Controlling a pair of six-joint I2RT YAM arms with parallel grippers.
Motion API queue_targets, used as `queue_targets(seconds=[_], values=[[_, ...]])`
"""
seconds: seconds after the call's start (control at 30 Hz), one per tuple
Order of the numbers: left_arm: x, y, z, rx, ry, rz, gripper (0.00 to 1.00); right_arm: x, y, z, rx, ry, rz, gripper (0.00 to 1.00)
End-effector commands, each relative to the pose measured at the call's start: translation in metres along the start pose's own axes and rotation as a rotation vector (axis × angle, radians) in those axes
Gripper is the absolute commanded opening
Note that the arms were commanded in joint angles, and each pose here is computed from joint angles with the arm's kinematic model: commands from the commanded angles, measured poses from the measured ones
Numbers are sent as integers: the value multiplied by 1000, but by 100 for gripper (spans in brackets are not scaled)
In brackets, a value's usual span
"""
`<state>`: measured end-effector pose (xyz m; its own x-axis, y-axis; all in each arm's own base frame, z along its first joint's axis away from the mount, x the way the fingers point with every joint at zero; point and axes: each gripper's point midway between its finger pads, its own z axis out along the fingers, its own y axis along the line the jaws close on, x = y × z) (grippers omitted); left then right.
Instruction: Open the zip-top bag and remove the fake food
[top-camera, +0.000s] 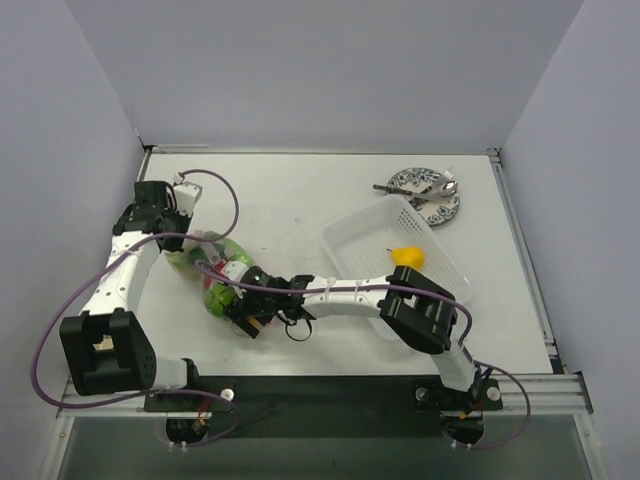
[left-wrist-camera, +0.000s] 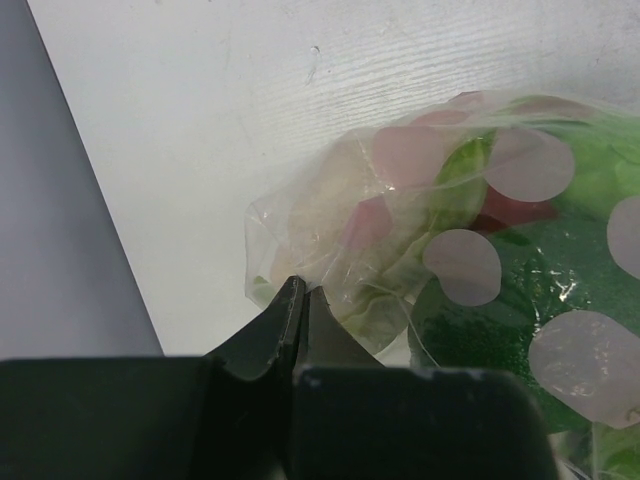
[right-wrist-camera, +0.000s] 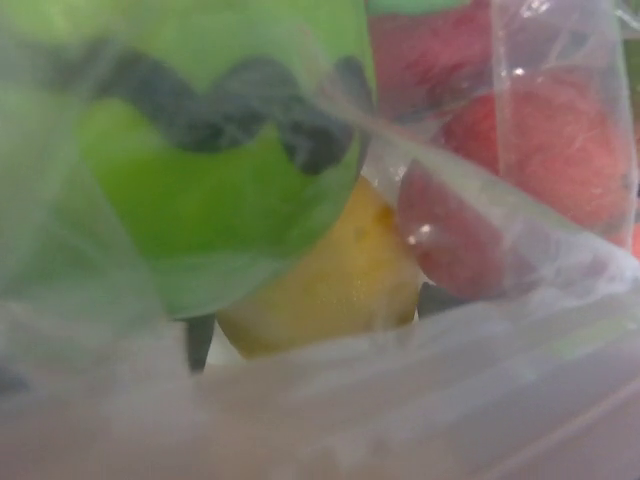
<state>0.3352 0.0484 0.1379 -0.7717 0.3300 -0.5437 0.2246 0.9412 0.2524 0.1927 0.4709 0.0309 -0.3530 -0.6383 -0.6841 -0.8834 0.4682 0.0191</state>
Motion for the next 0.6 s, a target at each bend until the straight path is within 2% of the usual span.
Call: queue_targets(seconds=[0.0,0.03,0.07,0.1,0.13,0.17,0.27,0.43,0.5,0.57], values=[[-10,2,-11,-11,-29,5,0,-11,-4,-2,2,-31,23,71],[-10,2,-11,-11,-29,5,0,-5,-6,-5,8,-27,25,63],[-10,1,-11,-8,-27,6,0,-21,-9,-19,20,-81,33,54],[-10,1,-11,-14,-27,5,0,-24,-11,-26,29,-99,35,36],[-9,1,-11,-15,-26,5,0,-22,-14,-34,37,-105,35,30],[-8,1,-10,-17,-22,6,0,-40,-17,-57,46,-166,46,21],[-7,5,-8,-37,-18,11,0,-54,-31,-99,81,-257,85,16],[-4,6,-1,-51,-7,12,0,-61,-56,-162,133,-346,145,15],[-5,7,1,-55,-9,10,0,-45,-70,-170,143,-324,181,19],[-5,7,1,-57,-9,6,0,-31,-87,-179,193,-308,225,17]])
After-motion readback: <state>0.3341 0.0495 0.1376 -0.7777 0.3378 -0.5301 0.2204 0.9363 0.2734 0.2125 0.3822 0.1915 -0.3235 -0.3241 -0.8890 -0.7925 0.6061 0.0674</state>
